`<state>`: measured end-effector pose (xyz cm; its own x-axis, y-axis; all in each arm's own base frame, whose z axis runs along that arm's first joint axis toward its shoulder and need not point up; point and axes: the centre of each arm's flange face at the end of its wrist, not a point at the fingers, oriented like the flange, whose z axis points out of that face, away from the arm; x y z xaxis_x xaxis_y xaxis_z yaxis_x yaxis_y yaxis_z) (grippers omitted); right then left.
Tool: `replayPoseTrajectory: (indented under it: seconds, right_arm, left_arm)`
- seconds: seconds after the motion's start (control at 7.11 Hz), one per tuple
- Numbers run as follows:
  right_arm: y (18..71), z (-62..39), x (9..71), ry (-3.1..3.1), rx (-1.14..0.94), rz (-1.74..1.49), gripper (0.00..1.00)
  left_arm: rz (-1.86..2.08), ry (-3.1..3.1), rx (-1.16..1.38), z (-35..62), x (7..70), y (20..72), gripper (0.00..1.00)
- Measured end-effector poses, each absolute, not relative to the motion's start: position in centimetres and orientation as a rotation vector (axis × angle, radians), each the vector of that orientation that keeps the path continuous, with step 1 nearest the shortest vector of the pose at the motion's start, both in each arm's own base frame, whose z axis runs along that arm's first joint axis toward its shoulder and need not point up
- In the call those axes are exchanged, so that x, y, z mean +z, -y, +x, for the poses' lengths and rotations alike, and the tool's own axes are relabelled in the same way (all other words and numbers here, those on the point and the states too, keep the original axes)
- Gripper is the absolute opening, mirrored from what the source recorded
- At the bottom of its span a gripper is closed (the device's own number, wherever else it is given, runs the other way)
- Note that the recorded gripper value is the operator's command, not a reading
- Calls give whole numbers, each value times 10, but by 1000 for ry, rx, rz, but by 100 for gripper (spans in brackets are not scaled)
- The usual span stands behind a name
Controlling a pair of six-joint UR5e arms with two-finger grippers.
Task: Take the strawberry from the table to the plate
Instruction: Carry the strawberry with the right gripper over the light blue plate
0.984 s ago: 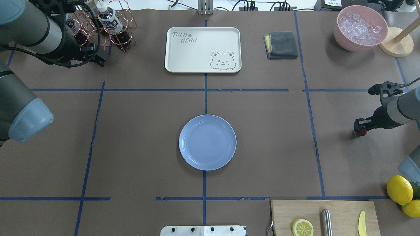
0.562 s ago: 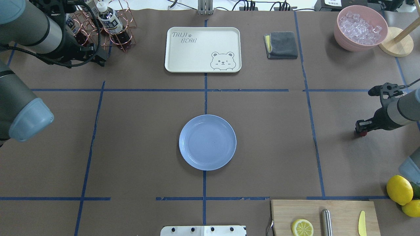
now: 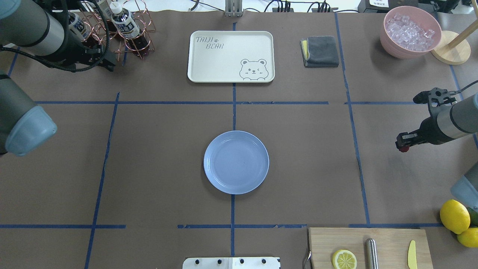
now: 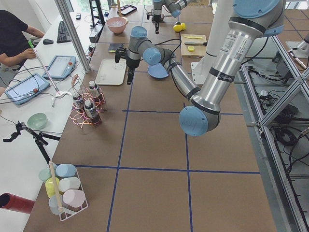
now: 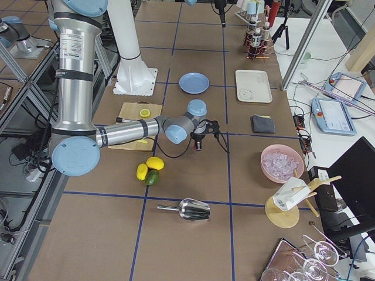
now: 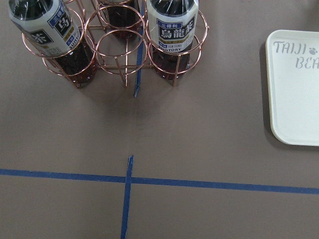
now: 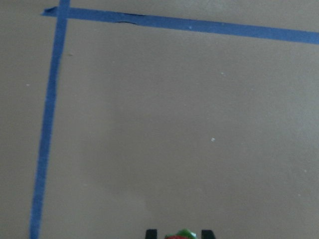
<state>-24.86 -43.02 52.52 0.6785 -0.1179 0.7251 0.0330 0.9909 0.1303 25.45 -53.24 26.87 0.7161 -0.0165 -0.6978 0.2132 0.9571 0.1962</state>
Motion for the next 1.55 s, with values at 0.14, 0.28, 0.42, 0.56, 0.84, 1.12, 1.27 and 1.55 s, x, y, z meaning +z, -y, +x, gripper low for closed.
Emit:
replayPoseTrajectory:
  seconds: [0.14, 0.28, 0.42, 0.56, 0.84, 1.12, 1.27, 1.55]
  right_arm:
    - [440, -255, 485, 843, -89, 120, 0]
    - [453, -265, 441, 854, -84, 124, 0]
    - [465, -279, 396, 866, -58, 114, 0]
    - [471, -306, 348, 885, -25, 91, 0]
    - [449, -394, 264, 900, 27, 57, 0]
    - [433, -489, 214, 862, 58, 63, 0]
    - [427, -531, 202, 832, 56, 67, 0]
    - [415, -593, 190, 785, 34, 67, 0]
  left_arm:
    - [284, -744, -92, 240, 280, 537, 100]
    - [295, -714, -48, 221, 297, 542, 100]
    - [302, -679, -5, 195, 319, 548, 100]
    - [296, -651, 41, 165, 346, 556, 100]
    - [260, -626, 145, 95, 416, 558, 100]
    - [241, -613, 190, 33, 469, 548, 100]
    - [236, -606, 196, 16, 484, 545, 100]
    - [226, -601, 198, 5, 497, 545, 100]
